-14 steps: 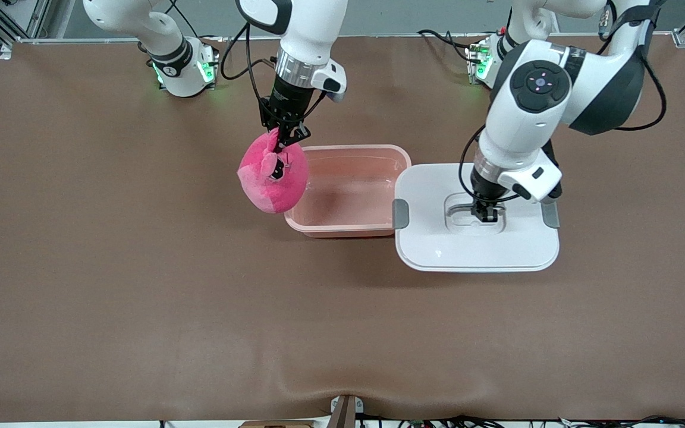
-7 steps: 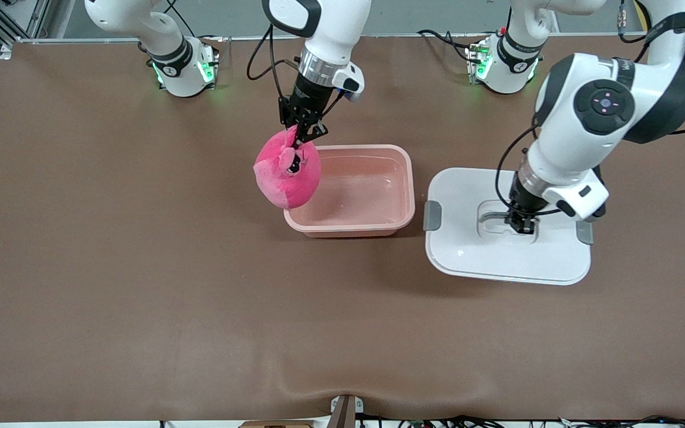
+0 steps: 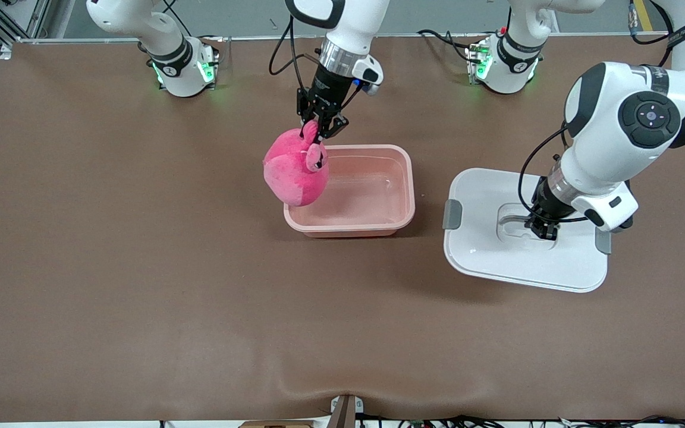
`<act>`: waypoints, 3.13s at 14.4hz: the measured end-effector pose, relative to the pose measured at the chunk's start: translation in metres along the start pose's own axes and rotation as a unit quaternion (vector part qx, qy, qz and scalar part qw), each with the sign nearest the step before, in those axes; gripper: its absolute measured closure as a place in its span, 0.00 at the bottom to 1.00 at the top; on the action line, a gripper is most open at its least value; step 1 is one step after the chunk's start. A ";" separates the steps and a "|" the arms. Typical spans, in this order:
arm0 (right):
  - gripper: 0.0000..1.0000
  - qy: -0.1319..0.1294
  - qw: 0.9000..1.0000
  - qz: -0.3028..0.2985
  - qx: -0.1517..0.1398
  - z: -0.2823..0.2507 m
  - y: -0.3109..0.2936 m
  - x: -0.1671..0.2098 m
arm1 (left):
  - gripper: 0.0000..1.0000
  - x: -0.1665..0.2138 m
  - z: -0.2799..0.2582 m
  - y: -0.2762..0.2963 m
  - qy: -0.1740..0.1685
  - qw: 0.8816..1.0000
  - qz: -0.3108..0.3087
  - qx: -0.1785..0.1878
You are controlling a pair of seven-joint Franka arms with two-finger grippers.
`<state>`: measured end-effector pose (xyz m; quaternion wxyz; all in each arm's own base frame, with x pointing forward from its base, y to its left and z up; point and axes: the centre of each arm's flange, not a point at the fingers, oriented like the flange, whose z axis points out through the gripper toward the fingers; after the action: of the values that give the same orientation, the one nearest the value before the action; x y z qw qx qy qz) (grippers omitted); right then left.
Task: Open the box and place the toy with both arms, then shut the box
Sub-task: 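Lower the pink toy into the box and open the right gripper, then withdraw the right gripper toward its rest pose while the left gripper holds the lid, then move the lid over the box with the left gripper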
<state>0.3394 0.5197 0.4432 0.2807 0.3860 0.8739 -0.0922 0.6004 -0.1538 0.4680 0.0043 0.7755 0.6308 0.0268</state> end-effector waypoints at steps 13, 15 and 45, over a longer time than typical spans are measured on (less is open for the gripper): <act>0.00 -0.030 0.968 0.242 0.059 0.023 0.015 -0.092 | 0.93 0.022 0.004 -0.001 0.000 1.000 0.017 0.004; 0.00 -0.032 0.955 0.285 0.075 0.041 0.017 -0.118 | 0.93 0.021 0.005 -0.001 0.000 1.000 0.017 0.005; 0.00 0.137 0.571 0.751 0.302 0.200 -0.218 -0.527 | 0.93 -0.143 -0.025 -0.005 -0.035 0.996 -0.085 -0.024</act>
<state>0.5515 -0.0332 0.5621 -0.0065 0.9741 0.2199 -0.0532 0.5650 -0.2935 0.4878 0.0468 0.7194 0.6929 0.0140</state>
